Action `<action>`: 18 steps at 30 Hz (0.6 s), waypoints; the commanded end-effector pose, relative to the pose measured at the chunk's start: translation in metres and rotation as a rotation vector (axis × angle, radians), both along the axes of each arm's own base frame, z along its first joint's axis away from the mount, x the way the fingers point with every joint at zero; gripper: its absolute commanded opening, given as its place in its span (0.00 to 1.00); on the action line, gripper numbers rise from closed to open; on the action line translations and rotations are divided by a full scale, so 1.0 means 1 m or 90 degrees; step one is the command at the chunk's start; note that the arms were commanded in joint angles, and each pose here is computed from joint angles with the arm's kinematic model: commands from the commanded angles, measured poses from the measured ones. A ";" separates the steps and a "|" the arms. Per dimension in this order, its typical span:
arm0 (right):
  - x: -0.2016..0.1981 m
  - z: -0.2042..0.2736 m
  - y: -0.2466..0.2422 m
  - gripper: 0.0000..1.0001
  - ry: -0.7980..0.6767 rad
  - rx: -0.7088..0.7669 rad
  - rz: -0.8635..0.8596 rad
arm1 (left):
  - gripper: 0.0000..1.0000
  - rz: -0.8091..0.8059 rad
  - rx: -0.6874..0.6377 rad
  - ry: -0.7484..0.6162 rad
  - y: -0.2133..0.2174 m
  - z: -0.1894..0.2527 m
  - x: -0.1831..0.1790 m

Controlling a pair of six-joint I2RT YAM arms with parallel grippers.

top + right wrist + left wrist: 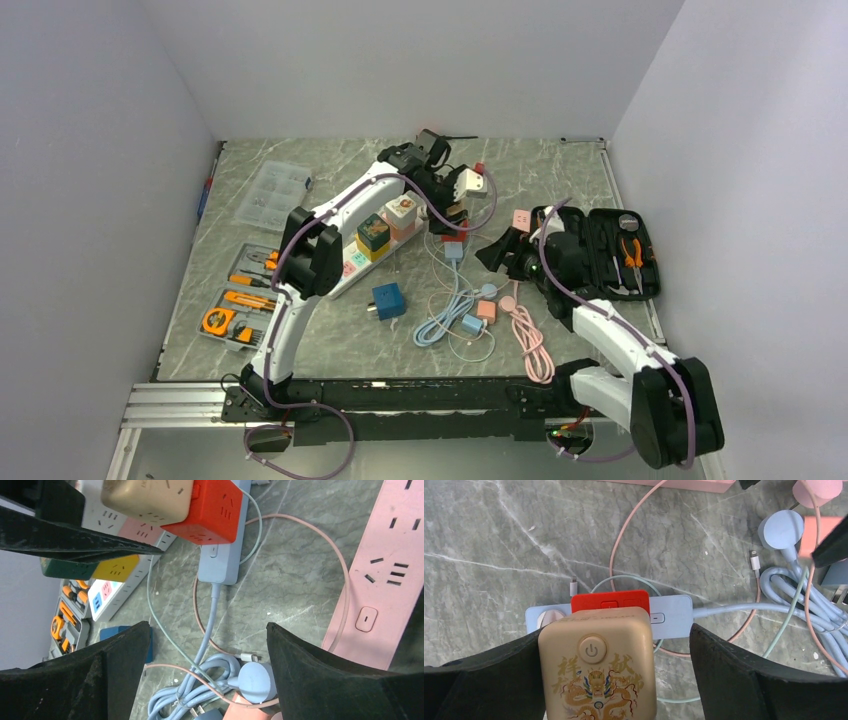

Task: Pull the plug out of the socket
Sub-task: Remove the plug from the socket.

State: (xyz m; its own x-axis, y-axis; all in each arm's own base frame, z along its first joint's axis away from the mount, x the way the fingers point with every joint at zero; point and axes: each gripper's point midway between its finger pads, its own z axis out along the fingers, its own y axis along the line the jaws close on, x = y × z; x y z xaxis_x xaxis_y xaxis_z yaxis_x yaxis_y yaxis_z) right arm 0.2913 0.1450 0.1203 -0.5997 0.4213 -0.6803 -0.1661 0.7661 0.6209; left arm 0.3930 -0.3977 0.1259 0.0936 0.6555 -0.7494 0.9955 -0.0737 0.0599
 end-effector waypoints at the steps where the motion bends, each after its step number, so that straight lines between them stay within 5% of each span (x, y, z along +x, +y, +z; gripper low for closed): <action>1: 0.013 0.008 0.010 0.87 -0.021 0.037 0.017 | 0.91 -0.047 -0.008 0.021 -0.003 0.004 -0.015; 8: 0.030 -0.016 0.031 0.82 0.026 0.128 0.043 | 0.47 -0.009 -0.055 -0.004 0.005 0.033 0.009; 18: 0.066 -0.038 0.055 0.74 0.061 0.214 0.072 | 0.44 0.004 -0.102 -0.002 0.007 0.070 0.003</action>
